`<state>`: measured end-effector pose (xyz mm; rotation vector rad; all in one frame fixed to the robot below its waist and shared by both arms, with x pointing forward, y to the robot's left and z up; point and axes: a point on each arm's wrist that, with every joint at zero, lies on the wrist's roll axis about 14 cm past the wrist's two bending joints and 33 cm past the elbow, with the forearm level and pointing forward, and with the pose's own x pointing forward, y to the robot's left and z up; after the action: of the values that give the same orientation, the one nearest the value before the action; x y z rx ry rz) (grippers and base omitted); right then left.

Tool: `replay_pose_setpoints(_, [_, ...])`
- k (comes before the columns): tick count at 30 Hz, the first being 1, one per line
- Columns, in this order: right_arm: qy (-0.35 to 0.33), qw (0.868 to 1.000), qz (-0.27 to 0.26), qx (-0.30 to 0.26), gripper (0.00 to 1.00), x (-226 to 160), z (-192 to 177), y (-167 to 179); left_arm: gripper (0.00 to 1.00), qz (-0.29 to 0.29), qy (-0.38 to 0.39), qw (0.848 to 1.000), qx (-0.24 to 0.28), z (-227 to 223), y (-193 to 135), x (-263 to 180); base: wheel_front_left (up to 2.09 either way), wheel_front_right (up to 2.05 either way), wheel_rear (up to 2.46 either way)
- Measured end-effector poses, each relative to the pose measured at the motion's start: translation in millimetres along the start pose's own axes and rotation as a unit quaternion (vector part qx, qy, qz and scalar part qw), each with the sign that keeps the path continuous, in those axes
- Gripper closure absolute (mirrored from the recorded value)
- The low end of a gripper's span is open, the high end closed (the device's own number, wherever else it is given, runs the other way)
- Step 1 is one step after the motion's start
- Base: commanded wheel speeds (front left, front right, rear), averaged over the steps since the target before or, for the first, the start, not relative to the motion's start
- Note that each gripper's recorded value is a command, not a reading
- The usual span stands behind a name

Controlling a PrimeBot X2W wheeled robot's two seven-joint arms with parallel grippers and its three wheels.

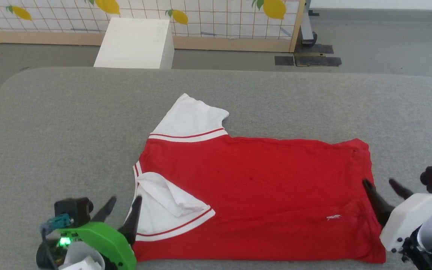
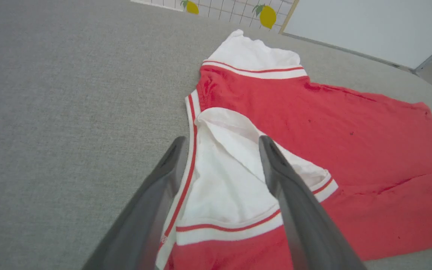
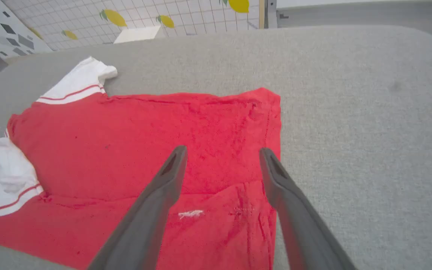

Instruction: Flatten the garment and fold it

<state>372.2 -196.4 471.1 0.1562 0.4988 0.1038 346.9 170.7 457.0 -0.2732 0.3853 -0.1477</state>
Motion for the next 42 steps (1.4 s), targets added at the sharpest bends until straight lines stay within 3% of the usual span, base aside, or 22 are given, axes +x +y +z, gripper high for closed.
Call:
replay_pose_setpoints(6, [-0.116, 0.993, 0.006, -0.001, 0.00, -4, 32, 5, 0.00, -0.044, -0.110, 0.991, 0.069, 57, -18, 18, 0.00, 0.00, 0.00])
replay_pose_setpoints(10, [-0.162, 0.987, 0.007, -0.006, 0.00, -3, 46, 8, 0.00, -0.073, -0.130, 0.984, 0.096, 83, -31, 39, 0.00, 0.00, 0.00])
replay_pose_setpoints(18, [-0.188, 0.982, 0.006, 0.008, 0.00, 12, 47, 14, 0.00, -0.128, -0.041, 0.972, 0.194, 104, -45, 111, 0.00, 0.00, 0.00])
replay_pose_setpoints(25, [-0.180, 0.983, -0.015, 0.012, 0.00, 25, 36, 3, 0.00, -0.143, 0.110, 0.948, 0.262, 89, -38, 177, 0.00, 0.00, 0.00])
replay_pose_setpoints(31, [-0.173, 0.984, -0.035, 0.015, 0.00, 30, 27, -10, 0.00, -0.119, 0.206, 0.938, 0.252, 79, -24, 222, 0.00, 0.00, 0.00])
replay_pose_setpoints(37, [-0.167, 0.984, -0.060, 0.019, 0.00, 29, 19, -25, 0.00, -0.111, 0.310, 0.925, 0.191, 41, -16, 251, 0.00, 0.00, 0.00])
replay_pose_setpoints(42, [-0.159, 0.984, -0.074, 0.025, 0.00, 30, 11, -34, 0.00, -0.103, 0.338, 0.918, 0.181, 25, -9, 272, 0.00, 0.00, 0.00])
